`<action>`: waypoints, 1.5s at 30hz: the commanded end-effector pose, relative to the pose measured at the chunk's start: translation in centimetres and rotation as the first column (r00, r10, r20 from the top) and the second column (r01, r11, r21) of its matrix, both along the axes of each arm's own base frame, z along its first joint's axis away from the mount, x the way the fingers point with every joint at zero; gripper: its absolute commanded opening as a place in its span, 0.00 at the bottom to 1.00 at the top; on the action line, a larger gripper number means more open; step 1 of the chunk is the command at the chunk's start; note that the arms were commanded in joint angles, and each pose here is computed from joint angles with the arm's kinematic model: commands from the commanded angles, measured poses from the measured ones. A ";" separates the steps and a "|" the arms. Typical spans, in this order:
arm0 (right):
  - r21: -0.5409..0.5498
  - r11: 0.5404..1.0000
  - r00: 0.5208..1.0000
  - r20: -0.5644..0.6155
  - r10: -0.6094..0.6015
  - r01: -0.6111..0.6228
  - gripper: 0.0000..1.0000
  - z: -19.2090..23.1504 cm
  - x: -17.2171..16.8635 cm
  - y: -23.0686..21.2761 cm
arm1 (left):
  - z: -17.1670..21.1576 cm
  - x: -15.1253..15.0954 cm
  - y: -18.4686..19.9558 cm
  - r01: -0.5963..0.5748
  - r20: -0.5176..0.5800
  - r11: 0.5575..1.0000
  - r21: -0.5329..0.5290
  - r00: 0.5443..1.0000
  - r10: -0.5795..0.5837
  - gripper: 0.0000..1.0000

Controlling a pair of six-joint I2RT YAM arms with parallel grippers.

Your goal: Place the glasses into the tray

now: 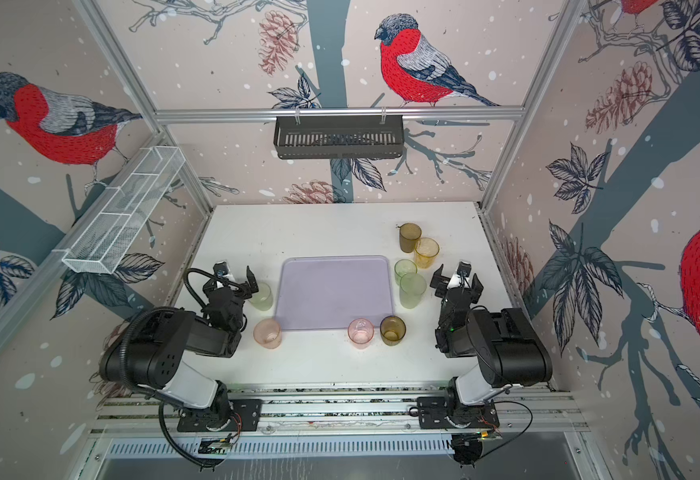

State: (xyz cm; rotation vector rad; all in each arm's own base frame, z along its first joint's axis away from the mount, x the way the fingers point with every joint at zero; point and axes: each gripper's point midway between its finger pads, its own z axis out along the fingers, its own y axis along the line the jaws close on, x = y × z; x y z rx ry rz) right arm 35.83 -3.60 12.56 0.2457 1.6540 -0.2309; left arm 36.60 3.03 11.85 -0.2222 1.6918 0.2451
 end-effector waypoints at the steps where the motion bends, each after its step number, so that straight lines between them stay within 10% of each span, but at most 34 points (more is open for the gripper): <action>1: 0.001 1.000 0.999 0.038 -0.009 0.009 1.00 0.9 0.0 -0.1 | 1.5 0.2 0.0 0.004 0.064 1.000 0.001 0.998 -0.004 0.99; 45: 0.013 1.000 1.000 0.030 0.009 -0.010 1.00 0.7 0.3 -0.2 | 1.5 0.2 -0.1 0.005 0.063 1.000 0.000 0.998 -0.005 0.99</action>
